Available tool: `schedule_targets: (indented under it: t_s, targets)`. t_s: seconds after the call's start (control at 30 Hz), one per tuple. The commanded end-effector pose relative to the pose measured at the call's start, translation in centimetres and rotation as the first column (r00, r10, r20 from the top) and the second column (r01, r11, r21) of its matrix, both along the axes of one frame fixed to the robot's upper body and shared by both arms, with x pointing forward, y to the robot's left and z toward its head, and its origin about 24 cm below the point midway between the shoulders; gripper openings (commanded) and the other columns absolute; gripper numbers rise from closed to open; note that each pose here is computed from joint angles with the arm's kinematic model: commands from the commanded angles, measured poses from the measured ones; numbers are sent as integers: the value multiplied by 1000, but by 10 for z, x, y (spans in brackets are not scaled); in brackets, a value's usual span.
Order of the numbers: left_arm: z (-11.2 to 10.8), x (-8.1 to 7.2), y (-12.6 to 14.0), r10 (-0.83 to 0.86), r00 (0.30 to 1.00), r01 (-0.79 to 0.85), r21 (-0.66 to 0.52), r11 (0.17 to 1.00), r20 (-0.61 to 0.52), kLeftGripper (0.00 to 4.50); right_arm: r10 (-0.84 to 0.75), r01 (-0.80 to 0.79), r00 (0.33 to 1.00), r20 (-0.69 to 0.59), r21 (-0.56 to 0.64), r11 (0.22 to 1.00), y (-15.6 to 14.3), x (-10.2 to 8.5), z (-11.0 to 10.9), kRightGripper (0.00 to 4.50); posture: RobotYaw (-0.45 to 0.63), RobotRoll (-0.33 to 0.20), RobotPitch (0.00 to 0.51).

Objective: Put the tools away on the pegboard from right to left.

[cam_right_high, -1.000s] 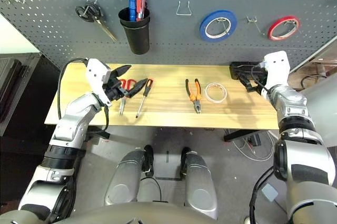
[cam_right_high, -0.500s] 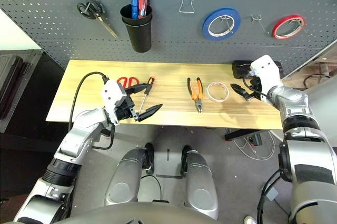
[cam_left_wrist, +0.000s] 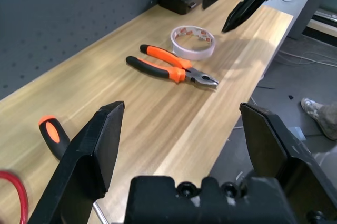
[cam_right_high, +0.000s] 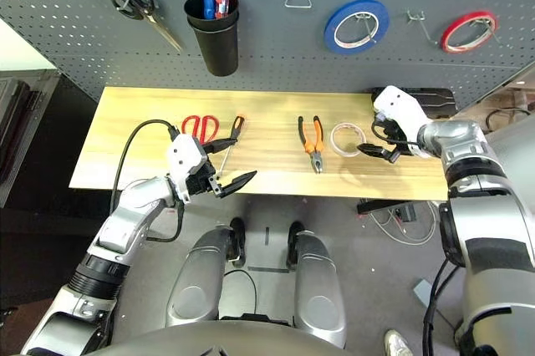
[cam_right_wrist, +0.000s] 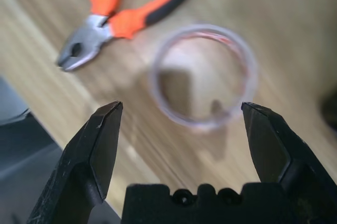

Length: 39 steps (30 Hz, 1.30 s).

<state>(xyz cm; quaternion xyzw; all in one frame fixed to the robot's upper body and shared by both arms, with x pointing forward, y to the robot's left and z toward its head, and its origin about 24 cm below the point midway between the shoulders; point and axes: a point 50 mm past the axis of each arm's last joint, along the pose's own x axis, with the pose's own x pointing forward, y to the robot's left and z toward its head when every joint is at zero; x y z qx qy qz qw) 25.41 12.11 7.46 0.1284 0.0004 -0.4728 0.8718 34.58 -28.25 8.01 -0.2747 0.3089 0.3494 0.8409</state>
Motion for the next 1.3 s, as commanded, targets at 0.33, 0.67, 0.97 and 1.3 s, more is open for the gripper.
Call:
schedule_targets:
  t_s: [0.33, 0.67, 0.97, 1.3]
  targets:
    - [-3, -14, -1, 61, 998, -61, 5, 998, -23, 4493, 43, -60, 993, -106, -167, 984, 16, -1, -25, 4500, 256, 0, 321]
    - [1, -15, -3, 60, 998, -60, 11, 998, -14, 4500, 9, -41, 989, -148, -212, 976, 17, -7, -40, 4092, 271, 0, 321]
    - [-2, -12, 1, 67, 998, -66, 35, 997, -21, 4500, -21, -7, 991, -131, -216, 976, 14, -10, -46, 812, 264, 0, 322]
    - [-12, -9, 2, 36, 999, -32, 136, 990, -28, 4500, -72, 55, 995, -74, -215, 975, 2, -11, -41, 45, 230, 0, 327]
